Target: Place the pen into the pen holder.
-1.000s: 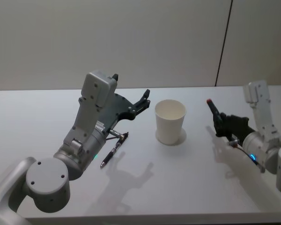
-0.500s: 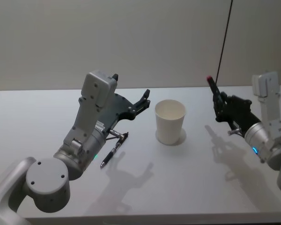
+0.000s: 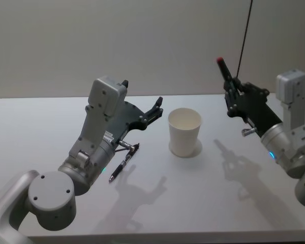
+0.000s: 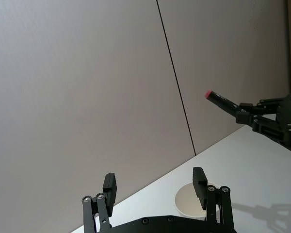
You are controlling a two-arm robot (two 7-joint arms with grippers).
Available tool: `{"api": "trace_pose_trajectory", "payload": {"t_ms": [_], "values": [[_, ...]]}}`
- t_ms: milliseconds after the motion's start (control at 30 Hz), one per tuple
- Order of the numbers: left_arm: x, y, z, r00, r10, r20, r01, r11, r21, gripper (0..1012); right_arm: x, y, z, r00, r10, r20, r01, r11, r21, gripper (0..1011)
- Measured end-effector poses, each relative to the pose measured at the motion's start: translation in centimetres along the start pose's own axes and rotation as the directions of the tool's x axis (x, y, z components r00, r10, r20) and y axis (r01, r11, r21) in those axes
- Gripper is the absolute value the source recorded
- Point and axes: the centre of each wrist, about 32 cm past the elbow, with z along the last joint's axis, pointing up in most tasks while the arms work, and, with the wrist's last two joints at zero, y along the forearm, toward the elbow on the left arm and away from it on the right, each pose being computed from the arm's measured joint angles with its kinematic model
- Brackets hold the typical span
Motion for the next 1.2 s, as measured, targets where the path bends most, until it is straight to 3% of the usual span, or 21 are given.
{"api": "trace_pose_trajectory", "payload": {"t_ms": [133, 433, 1200], "values": [[0.0, 0.0, 0.0, 1.0, 0.0, 0.0, 0.0, 1.0, 0.0, 1004, -0.5, 0.7, 0.1, 0.999, 0.025, 0.023, -0.026, 0.998, 0.065, 176], [0.0, 0.0, 0.0, 1.0, 0.0, 0.0, 0.0, 1.0, 0.0, 1004, -1.6, 2.6, -0.3, 0.996, 0.065, 0.057, -0.072, 0.989, 0.13, 176], [0.0, 0.0, 0.0, 1.0, 0.0, 0.0, 0.0, 1.0, 0.0, 1004, -3.4, 6.0, -2.9, 0.991, 0.115, 0.069, -0.122, 0.986, 0.115, 176]]}}
